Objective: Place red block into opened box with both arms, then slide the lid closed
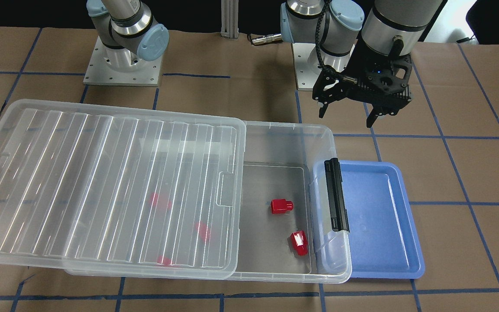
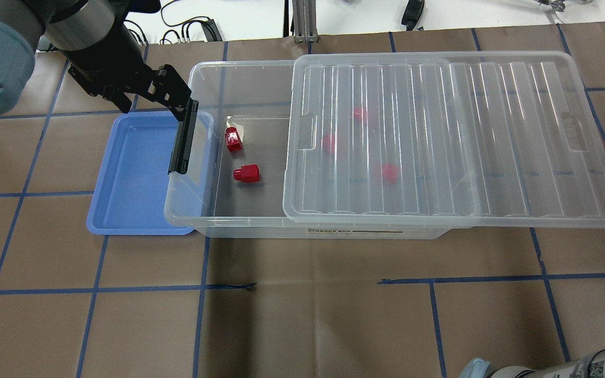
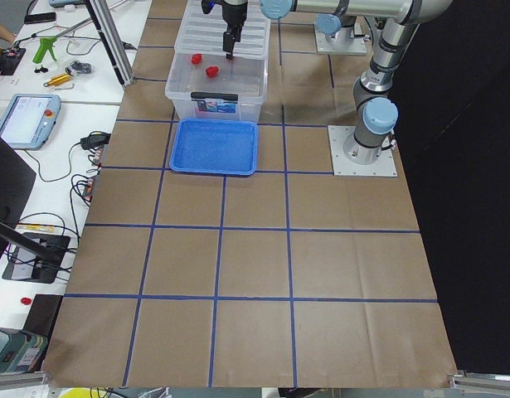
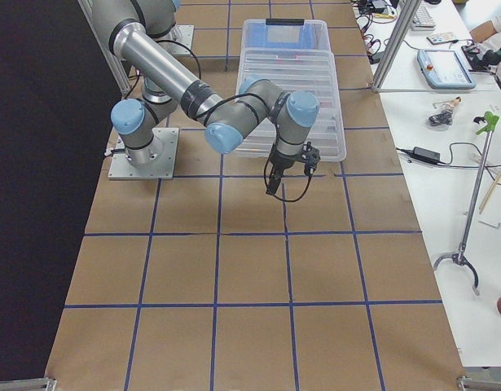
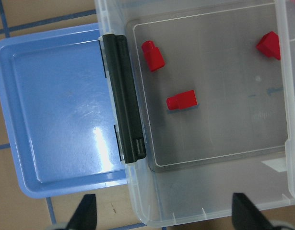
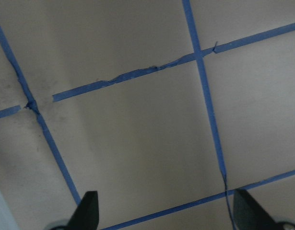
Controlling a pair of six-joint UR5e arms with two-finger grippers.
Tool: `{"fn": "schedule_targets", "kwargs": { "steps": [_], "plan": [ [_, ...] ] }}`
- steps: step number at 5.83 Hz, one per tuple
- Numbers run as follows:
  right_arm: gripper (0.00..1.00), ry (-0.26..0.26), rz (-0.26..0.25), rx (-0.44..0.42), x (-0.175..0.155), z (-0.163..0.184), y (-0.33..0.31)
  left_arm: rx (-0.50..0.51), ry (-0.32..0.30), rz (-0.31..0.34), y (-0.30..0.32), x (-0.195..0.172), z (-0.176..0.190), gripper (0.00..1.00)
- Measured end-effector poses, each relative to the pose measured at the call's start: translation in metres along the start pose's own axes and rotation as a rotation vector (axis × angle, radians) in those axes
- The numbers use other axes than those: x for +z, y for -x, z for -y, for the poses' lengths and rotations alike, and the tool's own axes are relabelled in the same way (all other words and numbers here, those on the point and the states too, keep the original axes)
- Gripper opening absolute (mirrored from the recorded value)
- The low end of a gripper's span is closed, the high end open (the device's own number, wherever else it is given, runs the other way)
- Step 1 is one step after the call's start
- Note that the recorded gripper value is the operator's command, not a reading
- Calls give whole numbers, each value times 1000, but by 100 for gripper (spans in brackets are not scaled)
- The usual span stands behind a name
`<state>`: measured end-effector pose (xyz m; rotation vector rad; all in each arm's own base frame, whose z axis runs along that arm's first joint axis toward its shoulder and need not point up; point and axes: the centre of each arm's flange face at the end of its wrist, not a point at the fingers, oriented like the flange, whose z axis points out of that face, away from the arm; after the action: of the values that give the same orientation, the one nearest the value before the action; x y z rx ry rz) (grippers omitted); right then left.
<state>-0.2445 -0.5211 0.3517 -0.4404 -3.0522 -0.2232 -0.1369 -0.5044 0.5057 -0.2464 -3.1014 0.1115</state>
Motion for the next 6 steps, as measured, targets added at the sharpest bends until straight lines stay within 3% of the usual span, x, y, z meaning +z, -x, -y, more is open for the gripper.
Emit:
{"fn": "schedule_targets", "kwargs": {
  "steps": [1, 3, 6],
  "plan": [
    [100, -2, 42, 7, 7, -3, 11, -89, -1, 4, 3, -3, -3, 98],
    [100, -5, 60, -27, 8, -2, 40, -208, 26, 5, 3, -2, -8, 98],
    [100, 1, 52, -83, 3, -5, 85, -215, 29, 2, 4, -3, -9, 98]
  ]
}}
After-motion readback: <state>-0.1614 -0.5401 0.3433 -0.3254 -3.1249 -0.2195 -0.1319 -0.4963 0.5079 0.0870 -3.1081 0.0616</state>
